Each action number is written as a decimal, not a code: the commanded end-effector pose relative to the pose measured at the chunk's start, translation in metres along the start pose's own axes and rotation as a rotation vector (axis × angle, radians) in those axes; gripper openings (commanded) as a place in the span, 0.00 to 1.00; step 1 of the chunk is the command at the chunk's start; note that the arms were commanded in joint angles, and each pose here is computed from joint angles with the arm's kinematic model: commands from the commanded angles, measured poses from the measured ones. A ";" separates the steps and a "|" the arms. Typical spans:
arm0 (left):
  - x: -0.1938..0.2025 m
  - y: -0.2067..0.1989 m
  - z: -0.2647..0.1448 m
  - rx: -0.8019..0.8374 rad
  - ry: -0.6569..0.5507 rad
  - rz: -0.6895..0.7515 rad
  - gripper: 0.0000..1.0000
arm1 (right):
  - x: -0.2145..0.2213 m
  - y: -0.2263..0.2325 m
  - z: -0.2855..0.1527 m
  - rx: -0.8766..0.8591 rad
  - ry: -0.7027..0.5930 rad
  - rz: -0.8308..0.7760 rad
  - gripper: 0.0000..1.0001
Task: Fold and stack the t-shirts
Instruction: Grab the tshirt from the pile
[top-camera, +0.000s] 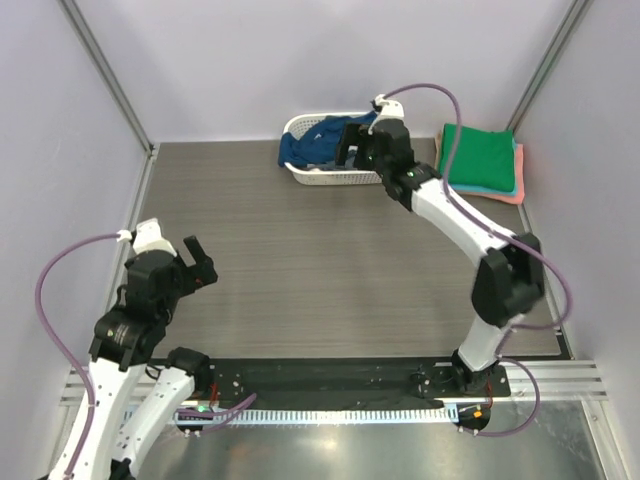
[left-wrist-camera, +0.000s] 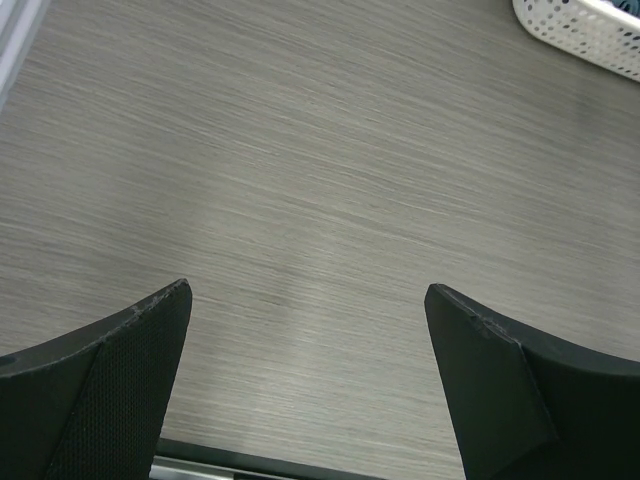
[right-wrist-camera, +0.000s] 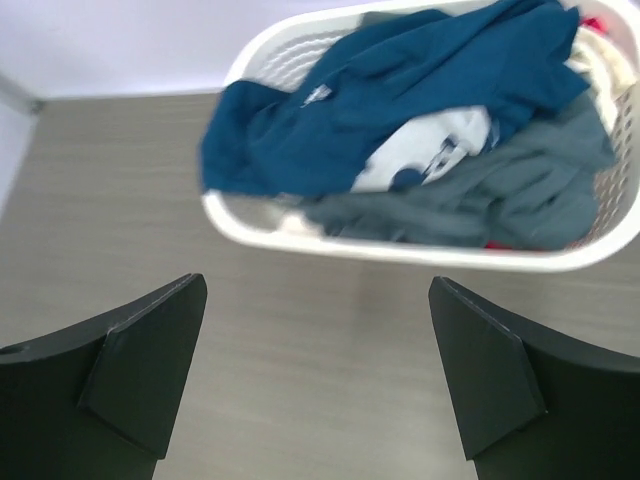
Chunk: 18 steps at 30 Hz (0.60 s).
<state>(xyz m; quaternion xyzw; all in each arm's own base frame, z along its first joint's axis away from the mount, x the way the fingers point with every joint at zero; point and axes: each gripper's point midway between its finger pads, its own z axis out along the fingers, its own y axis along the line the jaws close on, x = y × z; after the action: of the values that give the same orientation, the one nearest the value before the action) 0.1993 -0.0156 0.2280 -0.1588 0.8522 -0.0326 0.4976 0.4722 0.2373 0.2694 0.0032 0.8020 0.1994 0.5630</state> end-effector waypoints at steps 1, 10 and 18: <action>-0.010 -0.003 0.001 0.028 -0.075 -0.021 1.00 | 0.020 -0.052 0.054 0.198 0.111 -0.059 1.00; -0.008 -0.003 0.001 0.027 -0.072 -0.022 1.00 | 0.007 -0.073 0.141 0.259 0.092 -0.091 1.00; -0.011 0.000 -0.001 0.030 -0.087 -0.043 1.00 | -0.004 -0.079 0.161 0.250 0.050 -0.081 0.97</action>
<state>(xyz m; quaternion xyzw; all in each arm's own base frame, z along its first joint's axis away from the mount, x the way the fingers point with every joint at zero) 0.1982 -0.0131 0.2269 -0.1670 0.8399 -0.0409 0.5148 0.6220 0.2171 0.1443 0.0271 0.8691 0.0639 0.4897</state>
